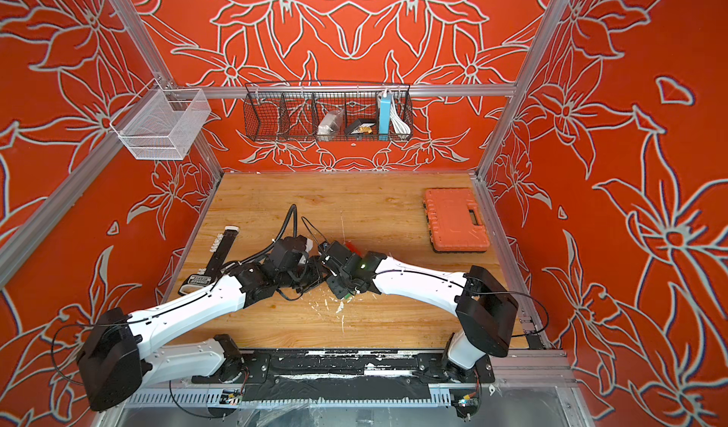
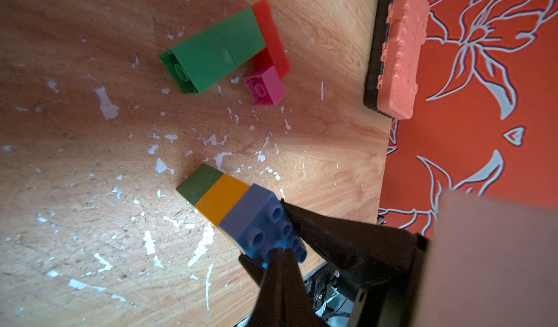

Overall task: Assemble the letter r with lego
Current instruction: Assemble the lego brick with the lego brick.

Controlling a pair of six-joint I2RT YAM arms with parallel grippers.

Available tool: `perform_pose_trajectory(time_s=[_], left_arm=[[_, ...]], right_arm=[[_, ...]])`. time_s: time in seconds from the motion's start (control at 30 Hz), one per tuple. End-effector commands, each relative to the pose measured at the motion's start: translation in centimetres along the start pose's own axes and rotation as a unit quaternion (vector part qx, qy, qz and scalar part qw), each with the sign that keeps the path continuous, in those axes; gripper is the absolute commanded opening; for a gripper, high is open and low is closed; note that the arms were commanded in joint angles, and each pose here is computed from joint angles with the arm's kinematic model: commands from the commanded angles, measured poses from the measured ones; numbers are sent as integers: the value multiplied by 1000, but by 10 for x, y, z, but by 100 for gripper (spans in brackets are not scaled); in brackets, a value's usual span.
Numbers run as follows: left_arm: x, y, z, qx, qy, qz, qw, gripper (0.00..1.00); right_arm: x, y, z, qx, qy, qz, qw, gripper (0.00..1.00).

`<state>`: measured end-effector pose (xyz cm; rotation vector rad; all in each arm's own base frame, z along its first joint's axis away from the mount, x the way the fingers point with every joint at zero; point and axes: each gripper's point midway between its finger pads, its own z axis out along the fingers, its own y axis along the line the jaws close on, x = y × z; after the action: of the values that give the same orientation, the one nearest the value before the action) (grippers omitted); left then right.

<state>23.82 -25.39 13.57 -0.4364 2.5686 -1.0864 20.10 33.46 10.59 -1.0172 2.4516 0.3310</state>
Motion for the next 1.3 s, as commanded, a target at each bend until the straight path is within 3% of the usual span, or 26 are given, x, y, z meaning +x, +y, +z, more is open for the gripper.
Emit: perform_pose_trajectory(time_s=[0.0, 0.73, 1.27], left_arm=[[12, -9, 4, 17, 30, 2, 999, 0], [24, 15, 22, -42, 54, -2, 998, 0], [45, 65, 34, -126, 87, -22, 988, 0]], right_arm=[[16, 1, 5, 1, 27, -5, 1000, 0], [28, 5, 9, -17, 42, -14, 999, 0], [29, 5, 6, -19, 38, -18, 999, 0]])
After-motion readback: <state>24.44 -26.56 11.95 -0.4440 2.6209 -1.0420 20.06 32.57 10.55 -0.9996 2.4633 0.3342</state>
